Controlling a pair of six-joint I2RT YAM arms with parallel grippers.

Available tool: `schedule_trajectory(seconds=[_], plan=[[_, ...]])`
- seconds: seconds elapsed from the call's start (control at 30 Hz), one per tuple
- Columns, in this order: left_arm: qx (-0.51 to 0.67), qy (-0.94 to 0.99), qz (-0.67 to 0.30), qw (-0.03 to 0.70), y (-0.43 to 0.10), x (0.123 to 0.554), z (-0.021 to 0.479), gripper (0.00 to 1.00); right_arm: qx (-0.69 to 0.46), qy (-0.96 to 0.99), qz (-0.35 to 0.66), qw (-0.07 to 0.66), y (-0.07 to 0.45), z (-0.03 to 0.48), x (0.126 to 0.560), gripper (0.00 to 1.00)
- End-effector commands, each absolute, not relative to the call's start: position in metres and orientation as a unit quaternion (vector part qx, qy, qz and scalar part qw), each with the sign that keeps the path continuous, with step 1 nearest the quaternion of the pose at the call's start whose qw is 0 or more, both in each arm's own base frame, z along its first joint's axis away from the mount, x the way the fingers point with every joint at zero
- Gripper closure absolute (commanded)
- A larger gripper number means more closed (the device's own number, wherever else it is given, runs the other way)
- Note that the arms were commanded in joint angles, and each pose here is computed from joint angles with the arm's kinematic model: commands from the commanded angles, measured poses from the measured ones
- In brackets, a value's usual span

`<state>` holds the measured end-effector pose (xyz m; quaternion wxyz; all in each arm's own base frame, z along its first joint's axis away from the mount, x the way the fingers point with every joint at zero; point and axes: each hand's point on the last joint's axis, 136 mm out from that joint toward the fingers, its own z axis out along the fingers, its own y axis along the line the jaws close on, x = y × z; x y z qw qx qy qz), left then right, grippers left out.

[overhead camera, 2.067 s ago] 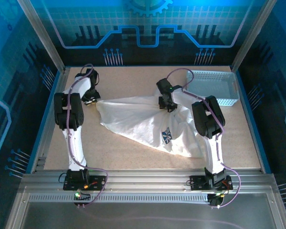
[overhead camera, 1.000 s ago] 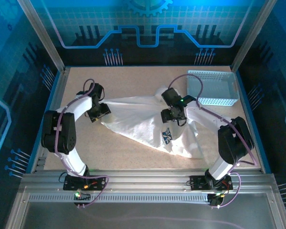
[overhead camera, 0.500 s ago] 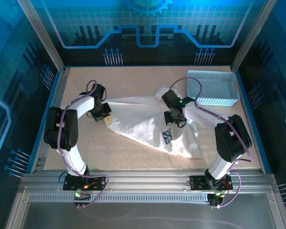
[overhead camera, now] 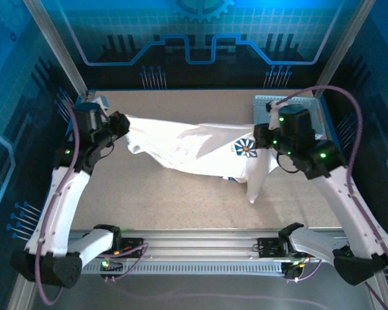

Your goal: Fold the inside-out t-shirt

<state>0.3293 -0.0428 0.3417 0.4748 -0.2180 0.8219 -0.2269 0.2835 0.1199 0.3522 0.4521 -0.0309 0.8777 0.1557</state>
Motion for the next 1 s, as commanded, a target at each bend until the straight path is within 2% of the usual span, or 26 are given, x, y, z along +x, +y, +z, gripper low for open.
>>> schedule_trajectory(seconds=[0.0, 0.1, 0.23, 0.33, 0.4, 0.47, 0.53, 0.67, 0.8, 0.83, 0.9, 0.97], plan=[[-0.211, 0.813, -0.223, 0.495, -0.041, 0.331, 0.363, 0.96, -0.038, 0.876, 0.155, 0.456, 0.114, 0.375, 0.279, 1.00], [-0.214, 0.839, -0.200, 0.458, -0.042, 0.361, 0.340, 0.93, -0.035, 0.887, 0.143, 0.437, 0.118, 0.358, 0.306, 1.00], [-0.226, 0.905, -0.136, 0.334, -0.042, 0.414, 0.252, 0.88, -0.025, 0.919, 0.118, 0.375, 0.126, 0.288, 0.354, 1.00], [-0.223, 0.947, -0.093, 0.214, -0.045, 0.438, 0.170, 0.74, -0.023, 0.937, 0.108, 0.331, 0.134, 0.235, 0.377, 1.00], [-0.220, 0.960, -0.066, 0.162, -0.043, 0.442, 0.133, 0.58, -0.018, 0.946, 0.091, 0.311, 0.133, 0.206, 0.388, 1.00], [-0.227, 0.964, -0.024, 0.140, -0.031, 0.435, 0.119, 0.43, -0.017, 0.954, 0.067, 0.293, 0.129, 0.183, 0.396, 1.00], [-0.235, 0.959, 0.013, 0.159, -0.020, 0.420, 0.131, 0.30, -0.016, 0.959, 0.044, 0.279, 0.124, 0.167, 0.401, 1.00], [-0.226, 0.950, 0.011, 0.213, -0.035, 0.365, 0.168, 0.24, -0.012, 0.962, 0.032, 0.272, 0.119, 0.157, 0.405, 1.00], [-0.200, 0.959, 0.020, 0.202, -0.068, 0.287, 0.152, 0.22, -0.012, 0.962, 0.024, 0.272, 0.116, 0.157, 0.404, 1.00], [-0.196, 0.961, 0.017, 0.193, -0.076, 0.272, 0.144, 0.23, -0.014, 0.962, 0.025, 0.272, 0.117, 0.158, 0.403, 0.94], [-0.181, 0.969, 0.010, 0.168, -0.098, 0.240, 0.122, 0.23, -0.016, 0.961, 0.027, 0.274, 0.115, 0.164, 0.399, 0.62], [-0.166, 0.975, 0.023, 0.149, -0.113, 0.218, 0.108, 0.23, -0.015, 0.961, 0.020, 0.277, 0.111, 0.172, 0.391, 0.46]])
